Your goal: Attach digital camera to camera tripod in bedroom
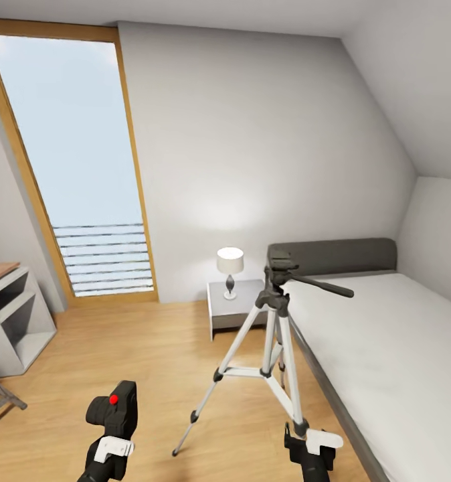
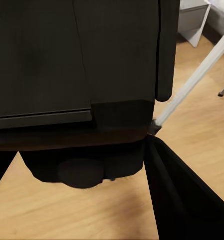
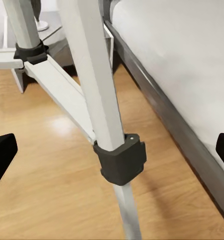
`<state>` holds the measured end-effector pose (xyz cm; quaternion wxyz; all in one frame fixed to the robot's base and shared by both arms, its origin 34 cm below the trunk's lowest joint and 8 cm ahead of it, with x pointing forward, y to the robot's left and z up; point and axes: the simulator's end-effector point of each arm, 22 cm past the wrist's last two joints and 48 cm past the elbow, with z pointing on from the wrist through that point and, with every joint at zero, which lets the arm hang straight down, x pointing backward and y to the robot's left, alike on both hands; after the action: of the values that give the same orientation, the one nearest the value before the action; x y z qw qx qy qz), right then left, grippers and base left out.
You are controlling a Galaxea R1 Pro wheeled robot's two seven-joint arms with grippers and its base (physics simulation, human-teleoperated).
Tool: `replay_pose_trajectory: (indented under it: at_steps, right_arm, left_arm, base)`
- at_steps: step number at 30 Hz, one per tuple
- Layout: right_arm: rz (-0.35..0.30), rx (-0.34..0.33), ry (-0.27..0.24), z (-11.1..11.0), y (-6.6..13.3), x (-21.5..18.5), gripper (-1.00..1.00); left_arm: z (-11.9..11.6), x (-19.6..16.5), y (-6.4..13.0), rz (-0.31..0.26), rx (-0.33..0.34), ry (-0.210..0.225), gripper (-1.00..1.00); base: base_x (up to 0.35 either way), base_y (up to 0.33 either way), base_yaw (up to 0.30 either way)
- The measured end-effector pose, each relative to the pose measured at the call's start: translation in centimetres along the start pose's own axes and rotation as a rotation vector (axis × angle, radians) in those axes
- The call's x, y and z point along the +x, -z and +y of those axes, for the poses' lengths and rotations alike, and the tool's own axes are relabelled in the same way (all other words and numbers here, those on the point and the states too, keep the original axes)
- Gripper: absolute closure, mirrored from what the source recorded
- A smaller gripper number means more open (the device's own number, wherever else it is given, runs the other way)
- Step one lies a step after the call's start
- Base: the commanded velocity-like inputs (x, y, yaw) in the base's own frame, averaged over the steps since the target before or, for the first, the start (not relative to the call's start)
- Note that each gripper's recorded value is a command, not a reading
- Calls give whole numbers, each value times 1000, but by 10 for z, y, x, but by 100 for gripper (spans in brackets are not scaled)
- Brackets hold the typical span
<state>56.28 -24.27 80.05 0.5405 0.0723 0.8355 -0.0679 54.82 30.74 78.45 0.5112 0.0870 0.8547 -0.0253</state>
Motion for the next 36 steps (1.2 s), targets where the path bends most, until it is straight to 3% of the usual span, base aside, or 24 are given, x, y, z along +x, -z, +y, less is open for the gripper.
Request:
replay_pose_trajectory:
  at_steps: [13,28,36]
  right_arm:
    - [0,2,2,-2,-1,0,-100]
    - [-1,2,2,-2,0,0,-100]
    - [0,2,2,-2,-1,0,-100]
  left_arm:
    - [-2,0,-1,0,3,1,100]
    - [-6,1,-1,0,7,5,100]
    - [-6,2,0,2,6,5,100]
  base:
    - [24,9,0]
    - [182,0,0]
    - [33,0,0]
